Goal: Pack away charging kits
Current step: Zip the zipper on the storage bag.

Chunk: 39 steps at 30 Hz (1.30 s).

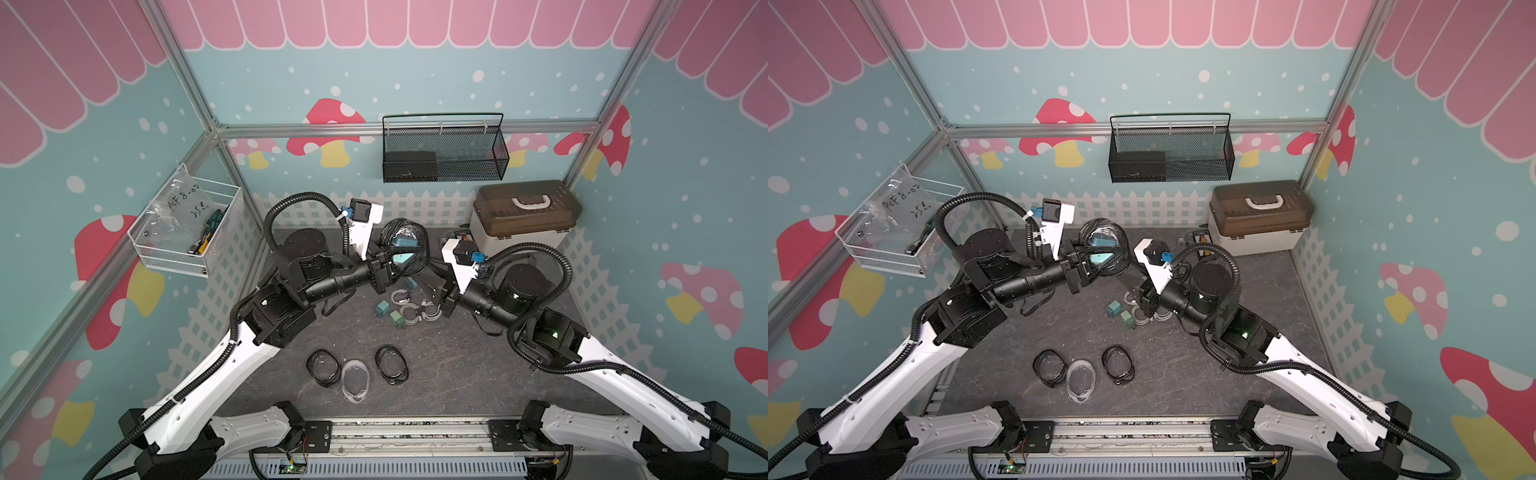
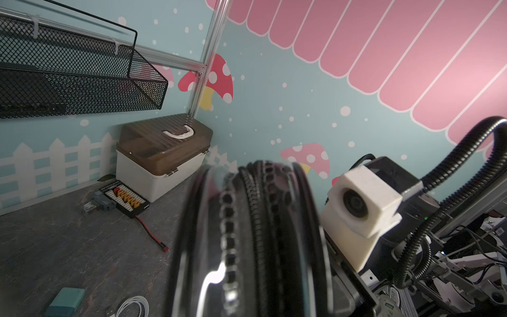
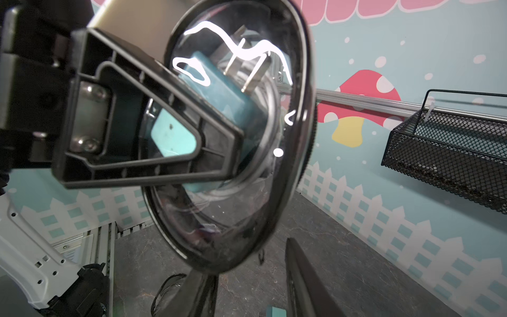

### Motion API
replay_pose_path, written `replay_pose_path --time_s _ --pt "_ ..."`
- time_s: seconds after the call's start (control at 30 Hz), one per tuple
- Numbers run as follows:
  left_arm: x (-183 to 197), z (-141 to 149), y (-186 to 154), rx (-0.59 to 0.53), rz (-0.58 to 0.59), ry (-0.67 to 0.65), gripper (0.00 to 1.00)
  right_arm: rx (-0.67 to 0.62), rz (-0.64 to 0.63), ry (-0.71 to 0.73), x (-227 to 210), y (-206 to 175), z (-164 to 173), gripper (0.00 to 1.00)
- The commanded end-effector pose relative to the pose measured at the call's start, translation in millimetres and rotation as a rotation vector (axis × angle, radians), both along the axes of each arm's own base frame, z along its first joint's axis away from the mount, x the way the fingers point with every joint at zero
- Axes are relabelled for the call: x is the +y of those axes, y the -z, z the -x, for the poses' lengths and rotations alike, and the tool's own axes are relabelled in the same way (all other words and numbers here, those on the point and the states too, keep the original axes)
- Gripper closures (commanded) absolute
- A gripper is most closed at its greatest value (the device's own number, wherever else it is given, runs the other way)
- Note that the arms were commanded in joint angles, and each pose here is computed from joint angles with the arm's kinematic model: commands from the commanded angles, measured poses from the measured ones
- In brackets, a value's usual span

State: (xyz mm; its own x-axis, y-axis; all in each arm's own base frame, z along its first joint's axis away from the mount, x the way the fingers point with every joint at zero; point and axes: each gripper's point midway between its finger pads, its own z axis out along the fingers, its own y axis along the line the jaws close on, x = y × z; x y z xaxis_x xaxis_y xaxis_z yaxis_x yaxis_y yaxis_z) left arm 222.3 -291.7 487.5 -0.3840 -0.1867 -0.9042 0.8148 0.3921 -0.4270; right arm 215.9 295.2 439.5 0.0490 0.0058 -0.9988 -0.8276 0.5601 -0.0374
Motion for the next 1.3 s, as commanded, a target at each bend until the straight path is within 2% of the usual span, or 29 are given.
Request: replay_pose_path --time_s 0.0,0.17,0.33,0.63,0.83,1.13,1.27 --pt "3.7 7.0 -8.3 -0.021 -0.003 0.012 1.0 -0.053 -0.006 0.053 -6.7 -11.9 -5.6 0.61" --pt "2.8 6.6 -6.2 -0.019 -0.007 0.014 1.0 -0.058 -0.012 0.036 -4.7 -16.1 -3.3 0.64" --pt "1.9 6.8 -5.6 -0.018 -0.009 0.019 1.0 -0.064 -0.012 0.033 -3.6 -18.5 -3.5 0.78" --pt "-1.2 5.0 -0.3 -0.009 -0.021 0.026 1.0 -0.066 -0.013 0.023 0.2 -22.5 -4.3 0.74" --pt "-0.9 2.3 7.0 0.0 -0.039 0.013 1.0 -0.075 -0.012 0.027 -0.7 -24.9 -4.2 0.82" --pt "1.2 -3.5 17.5 0.019 -0.071 -0.02 1.0 -0.094 -0.011 0.031 -4.6 -29.1 -1.9 0.76" --pt "0.4 -2.2 18.4 0.023 -0.074 -0.011 1.0 -0.1 -0.008 0.024 -3.7 -30.4 -1.0 0.88"
